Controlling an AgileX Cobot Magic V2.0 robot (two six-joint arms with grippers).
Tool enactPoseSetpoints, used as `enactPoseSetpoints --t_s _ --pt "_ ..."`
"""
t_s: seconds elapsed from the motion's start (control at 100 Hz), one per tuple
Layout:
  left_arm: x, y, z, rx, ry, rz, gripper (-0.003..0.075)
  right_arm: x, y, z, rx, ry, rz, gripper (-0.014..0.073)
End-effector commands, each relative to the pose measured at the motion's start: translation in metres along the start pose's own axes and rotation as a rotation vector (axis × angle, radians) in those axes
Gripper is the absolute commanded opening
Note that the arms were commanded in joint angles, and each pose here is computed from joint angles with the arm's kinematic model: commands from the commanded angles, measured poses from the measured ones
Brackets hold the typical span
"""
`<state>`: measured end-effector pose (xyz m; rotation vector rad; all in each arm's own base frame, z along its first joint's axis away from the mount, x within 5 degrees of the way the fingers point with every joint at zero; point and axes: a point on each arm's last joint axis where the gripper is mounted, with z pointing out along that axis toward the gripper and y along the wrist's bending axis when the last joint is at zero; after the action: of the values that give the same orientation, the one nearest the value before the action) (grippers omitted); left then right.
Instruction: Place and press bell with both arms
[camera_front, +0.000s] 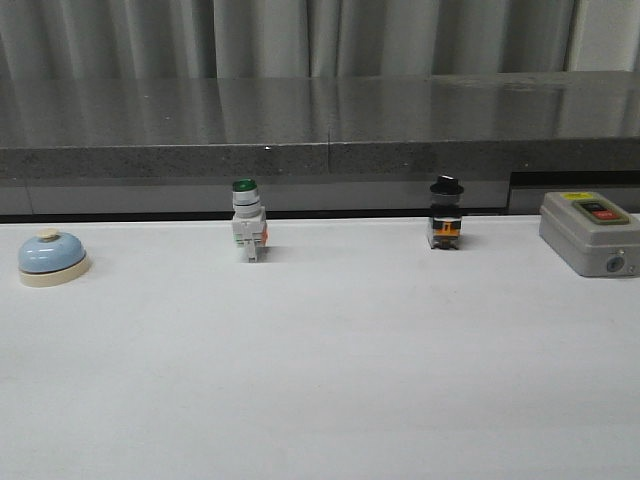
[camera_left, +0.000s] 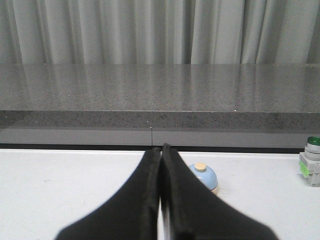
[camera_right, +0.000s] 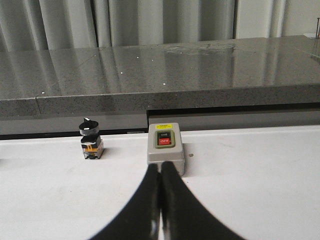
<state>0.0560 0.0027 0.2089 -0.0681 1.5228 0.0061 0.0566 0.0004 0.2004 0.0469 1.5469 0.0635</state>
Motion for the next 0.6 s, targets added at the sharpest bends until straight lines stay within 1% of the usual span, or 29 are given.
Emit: enactPoseSetpoints --t_s 0.0,0.48,0.59 --pt "0.0057 0.0003 -0.0011 0.001 -0.061 -0.001 -0.0020 -0.0127 0.0012 -0.0023 -0.008 -0.105 -0.006 -0.0060" --pt "0.0058 0.0003 -0.0010 0.001 -0.059 0.007 -0.0020 -0.0127 0.0012 -0.0023 -0.008 -0.105 -0.006 -0.0060" --pt "-0.0031 0.0000 -0.0019 0.003 -0.118 0.001 -0.0020 -0.0127 0.0012 -0.0023 -0.008 -0.105 -0.006 -0.0060"
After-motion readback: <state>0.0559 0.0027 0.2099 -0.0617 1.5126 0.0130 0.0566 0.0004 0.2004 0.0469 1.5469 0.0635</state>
